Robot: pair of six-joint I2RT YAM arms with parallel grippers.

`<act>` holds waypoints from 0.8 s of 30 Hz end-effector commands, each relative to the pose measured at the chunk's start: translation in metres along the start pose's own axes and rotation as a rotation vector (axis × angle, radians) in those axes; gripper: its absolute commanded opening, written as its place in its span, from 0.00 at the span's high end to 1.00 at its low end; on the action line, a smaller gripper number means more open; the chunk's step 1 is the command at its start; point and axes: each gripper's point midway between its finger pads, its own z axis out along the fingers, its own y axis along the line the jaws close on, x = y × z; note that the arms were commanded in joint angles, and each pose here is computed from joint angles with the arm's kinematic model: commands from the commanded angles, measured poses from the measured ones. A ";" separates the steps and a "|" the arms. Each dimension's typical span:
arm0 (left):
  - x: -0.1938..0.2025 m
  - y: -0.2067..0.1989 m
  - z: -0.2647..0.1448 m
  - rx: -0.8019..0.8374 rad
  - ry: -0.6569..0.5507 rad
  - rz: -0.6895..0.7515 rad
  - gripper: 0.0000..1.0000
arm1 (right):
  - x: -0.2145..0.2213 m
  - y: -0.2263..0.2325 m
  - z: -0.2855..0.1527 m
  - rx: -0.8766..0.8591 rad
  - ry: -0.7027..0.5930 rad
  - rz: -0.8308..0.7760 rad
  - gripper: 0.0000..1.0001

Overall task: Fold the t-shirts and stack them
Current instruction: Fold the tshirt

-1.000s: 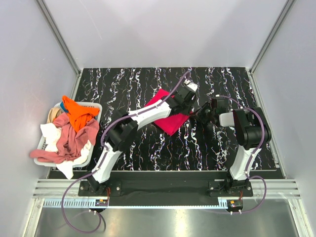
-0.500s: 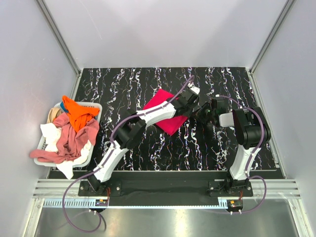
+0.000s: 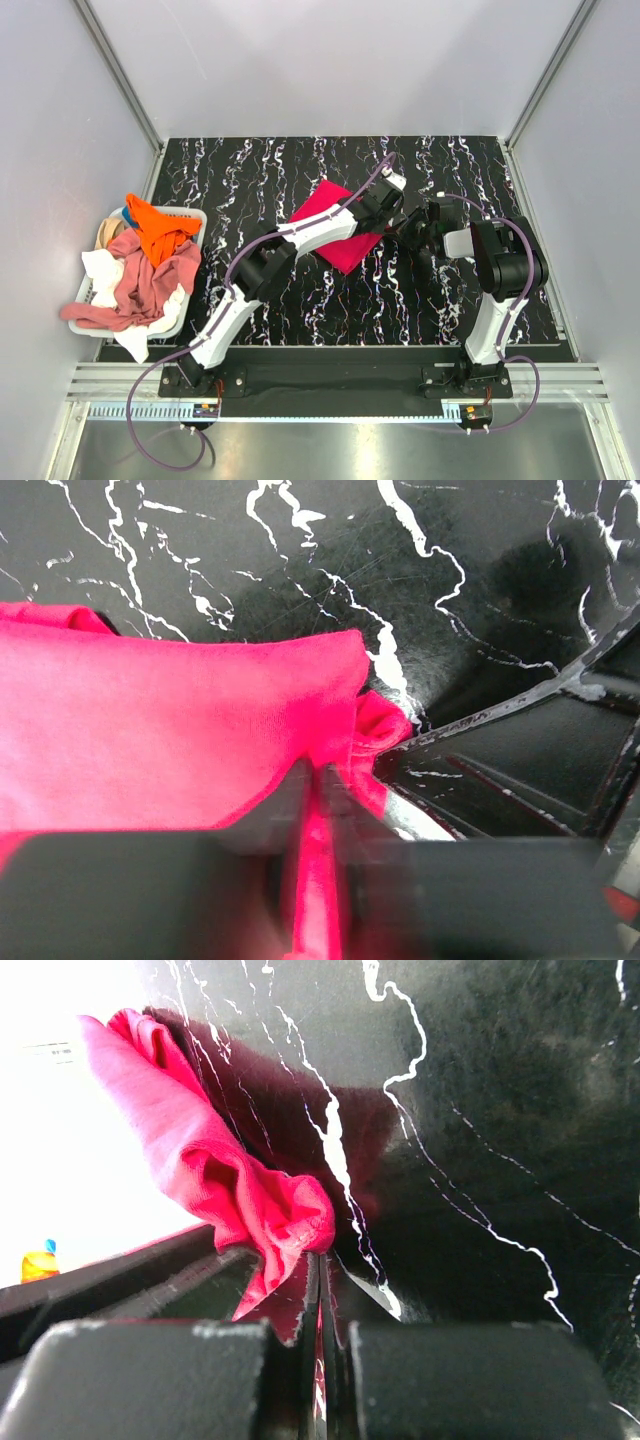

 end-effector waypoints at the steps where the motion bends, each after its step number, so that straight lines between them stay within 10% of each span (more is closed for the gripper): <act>1: -0.035 -0.010 -0.007 0.026 -0.098 -0.026 0.69 | 0.007 -0.011 0.002 0.019 0.017 0.006 1.00; 8: -0.037 -0.015 -0.006 0.030 -0.108 -0.025 0.59 | 0.009 -0.013 0.003 0.016 0.023 0.009 1.00; 24: -0.033 -0.004 0.005 -0.036 -0.113 -0.033 0.71 | 0.011 -0.015 0.005 0.014 0.029 0.005 1.00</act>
